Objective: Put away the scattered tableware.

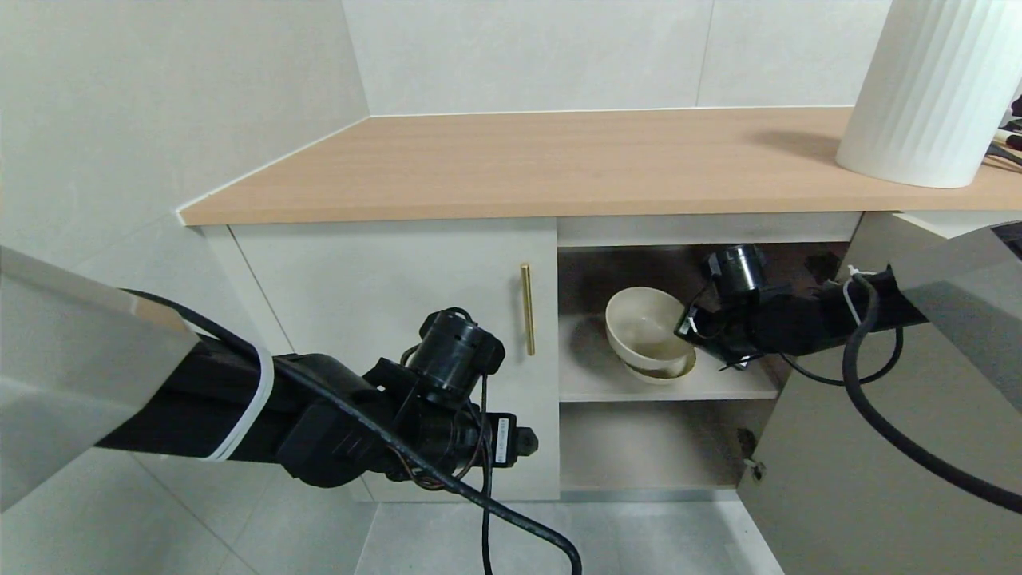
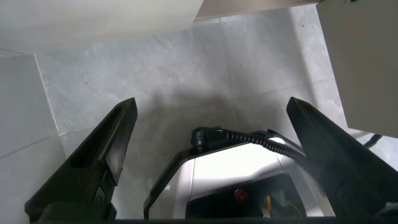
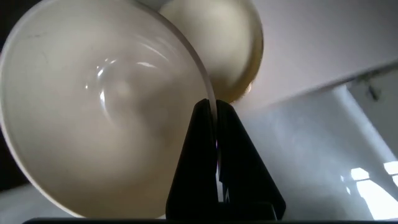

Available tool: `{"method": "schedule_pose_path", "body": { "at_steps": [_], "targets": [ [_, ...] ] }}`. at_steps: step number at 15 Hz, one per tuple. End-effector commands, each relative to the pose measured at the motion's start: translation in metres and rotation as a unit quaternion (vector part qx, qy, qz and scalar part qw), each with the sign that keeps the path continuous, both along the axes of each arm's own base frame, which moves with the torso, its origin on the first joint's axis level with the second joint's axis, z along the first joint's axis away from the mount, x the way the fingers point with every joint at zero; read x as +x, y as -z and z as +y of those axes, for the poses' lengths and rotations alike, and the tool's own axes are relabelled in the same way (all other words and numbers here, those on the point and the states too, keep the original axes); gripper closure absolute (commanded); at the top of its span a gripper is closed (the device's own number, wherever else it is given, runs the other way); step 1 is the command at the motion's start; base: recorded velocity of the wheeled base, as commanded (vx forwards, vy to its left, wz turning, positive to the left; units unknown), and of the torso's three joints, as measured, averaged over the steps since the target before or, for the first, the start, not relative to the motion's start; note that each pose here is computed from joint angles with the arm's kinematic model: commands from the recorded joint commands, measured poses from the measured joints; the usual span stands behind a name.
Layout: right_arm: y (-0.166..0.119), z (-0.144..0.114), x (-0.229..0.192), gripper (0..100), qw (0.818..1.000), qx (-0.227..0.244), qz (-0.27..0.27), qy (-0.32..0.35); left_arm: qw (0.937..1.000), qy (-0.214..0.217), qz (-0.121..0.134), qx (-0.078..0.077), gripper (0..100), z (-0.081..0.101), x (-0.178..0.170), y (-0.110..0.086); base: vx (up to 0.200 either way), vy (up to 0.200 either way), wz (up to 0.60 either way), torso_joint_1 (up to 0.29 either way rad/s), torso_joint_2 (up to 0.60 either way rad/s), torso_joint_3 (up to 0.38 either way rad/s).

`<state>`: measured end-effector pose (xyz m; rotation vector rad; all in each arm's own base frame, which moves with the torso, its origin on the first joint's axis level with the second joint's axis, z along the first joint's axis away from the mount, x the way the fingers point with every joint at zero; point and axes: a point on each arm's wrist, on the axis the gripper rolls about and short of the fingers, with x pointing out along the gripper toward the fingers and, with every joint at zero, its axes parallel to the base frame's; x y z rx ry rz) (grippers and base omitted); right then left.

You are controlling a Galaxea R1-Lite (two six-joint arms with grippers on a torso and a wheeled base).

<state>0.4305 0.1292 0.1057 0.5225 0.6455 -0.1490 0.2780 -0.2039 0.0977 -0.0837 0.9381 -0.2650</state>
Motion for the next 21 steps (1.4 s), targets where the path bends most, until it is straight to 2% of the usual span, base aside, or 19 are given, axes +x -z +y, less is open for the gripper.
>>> {"method": "schedule_pose_path", "body": {
  "at_steps": [1, 4, 8, 21],
  "targets": [
    [0.02, -0.004, 0.013, 100, 1.0, -0.012, 0.007, 0.019, 1.0, 0.0, 0.0, 0.0, 0, 0.0, 0.0, 0.0, 0.0, 0.0, 0.0, 0.0, 0.0, 0.0],
    [0.025, -0.004, 0.017, 100, 1.0, -0.011, 0.008, 0.023, 1.0, -0.001, -0.001, -0.001, 0, 0.0, 0.0, -0.001, 0.0, 0.0, 0.0, 0.0, 0.0, 0.0],
    [0.036, -0.013, 0.034, 100, 0.998, -0.029, -0.001, 0.063, 1.0, -0.001, 0.0, 0.0, 0, 0.0, 0.001, 0.0, 0.0, 0.0, 0.0, 0.0, 0.0, 0.0],
    [0.044, -0.01, 0.038, 100, 0.997, -0.032, 0.001, 0.064, 1.0, -0.001, -0.001, -0.001, 0, 0.0, 0.001, 0.0, 0.0, 0.0, 0.0, 0.0, 0.0, 0.0]
  ]
}}
